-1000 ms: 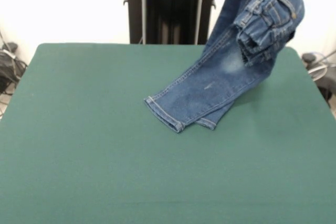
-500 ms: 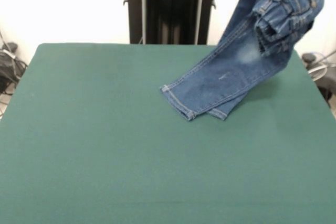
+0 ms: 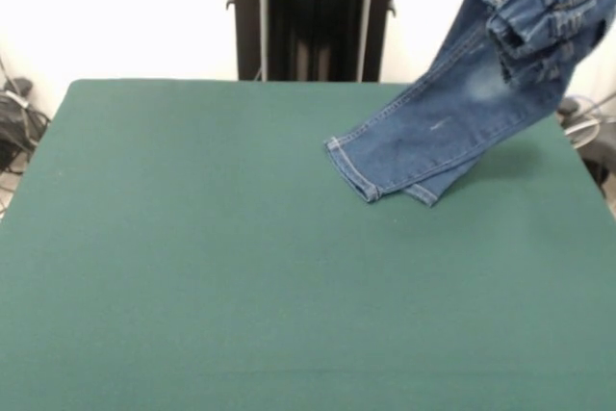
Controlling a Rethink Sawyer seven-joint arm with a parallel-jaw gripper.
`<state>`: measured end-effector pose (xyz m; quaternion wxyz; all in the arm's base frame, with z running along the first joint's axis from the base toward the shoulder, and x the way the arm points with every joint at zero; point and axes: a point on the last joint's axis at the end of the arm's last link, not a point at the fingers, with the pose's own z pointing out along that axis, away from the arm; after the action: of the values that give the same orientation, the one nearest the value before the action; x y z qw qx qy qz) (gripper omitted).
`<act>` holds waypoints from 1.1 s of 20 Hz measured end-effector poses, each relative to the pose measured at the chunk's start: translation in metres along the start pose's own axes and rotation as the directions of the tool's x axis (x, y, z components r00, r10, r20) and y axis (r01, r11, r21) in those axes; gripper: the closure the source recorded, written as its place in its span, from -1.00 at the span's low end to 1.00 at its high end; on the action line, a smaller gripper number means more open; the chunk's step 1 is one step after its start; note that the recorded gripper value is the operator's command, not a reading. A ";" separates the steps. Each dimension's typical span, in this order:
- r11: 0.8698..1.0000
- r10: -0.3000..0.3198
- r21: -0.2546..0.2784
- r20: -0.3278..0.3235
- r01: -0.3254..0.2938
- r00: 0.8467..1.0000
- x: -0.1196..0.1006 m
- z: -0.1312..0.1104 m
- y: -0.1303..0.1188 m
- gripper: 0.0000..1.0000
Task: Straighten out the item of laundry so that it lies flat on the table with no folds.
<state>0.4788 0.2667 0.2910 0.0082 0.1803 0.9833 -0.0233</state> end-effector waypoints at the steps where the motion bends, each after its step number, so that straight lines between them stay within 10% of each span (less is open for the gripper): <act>1: 1.000 0.006 -0.001 0.001 -0.006 1.000 -0.002 0.000 -0.001 1.00; 9: 0.992 0.125 -0.012 0.000 -0.125 0.992 -0.050 0.000 -0.046 1.00; 22: 0.939 0.339 -0.074 0.032 -0.336 0.940 -0.119 0.012 -0.143 1.00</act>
<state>0.5395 0.0899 0.2877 0.0401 0.3452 0.9376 0.0078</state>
